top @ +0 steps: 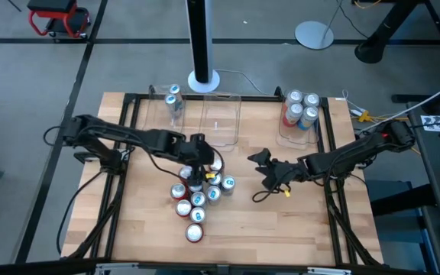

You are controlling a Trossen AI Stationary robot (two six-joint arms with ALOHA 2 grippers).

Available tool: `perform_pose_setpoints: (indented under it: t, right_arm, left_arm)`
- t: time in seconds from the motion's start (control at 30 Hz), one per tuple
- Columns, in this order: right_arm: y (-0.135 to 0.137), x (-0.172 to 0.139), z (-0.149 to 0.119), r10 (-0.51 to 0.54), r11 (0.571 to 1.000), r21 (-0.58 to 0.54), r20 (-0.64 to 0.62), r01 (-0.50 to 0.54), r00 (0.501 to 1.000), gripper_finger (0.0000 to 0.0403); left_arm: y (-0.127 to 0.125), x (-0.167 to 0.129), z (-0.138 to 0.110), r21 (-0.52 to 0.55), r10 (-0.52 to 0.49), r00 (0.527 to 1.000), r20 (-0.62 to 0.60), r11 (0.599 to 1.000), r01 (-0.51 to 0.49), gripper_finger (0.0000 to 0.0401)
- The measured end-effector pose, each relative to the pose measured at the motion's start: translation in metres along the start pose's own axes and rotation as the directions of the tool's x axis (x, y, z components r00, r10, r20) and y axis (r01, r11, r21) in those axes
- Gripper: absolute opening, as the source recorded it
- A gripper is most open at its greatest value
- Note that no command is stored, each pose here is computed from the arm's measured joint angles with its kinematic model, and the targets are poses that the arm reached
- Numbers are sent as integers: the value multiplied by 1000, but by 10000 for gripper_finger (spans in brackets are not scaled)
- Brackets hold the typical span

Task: Sort soda cans
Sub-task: Put the blue soda can into the left transparent bin

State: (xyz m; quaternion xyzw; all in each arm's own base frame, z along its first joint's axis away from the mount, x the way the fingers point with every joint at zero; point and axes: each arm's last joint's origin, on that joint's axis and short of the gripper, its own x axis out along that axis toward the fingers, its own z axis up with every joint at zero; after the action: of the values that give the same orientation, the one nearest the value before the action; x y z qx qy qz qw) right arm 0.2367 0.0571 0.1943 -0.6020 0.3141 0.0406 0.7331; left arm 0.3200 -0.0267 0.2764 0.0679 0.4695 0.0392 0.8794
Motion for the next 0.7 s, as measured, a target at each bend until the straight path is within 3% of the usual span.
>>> perform_pose_setpoints:
  t: [0.17,0.37,0.7]
  right_arm:
    - [14,-8,-14,-15,999,39,-14,16,1000,381]
    - [31,-20,-32,-108,987,117,9,106,994,381]
    - [41,-21,-38,-155,975,166,29,149,987,381]
  left_arm:
    - [1,4,2,31,0,1000,14,1000,-1,292]
    - [24,9,6,55,36,998,52,998,-39,292]
    - [46,25,7,50,-118,990,72,992,115,292]
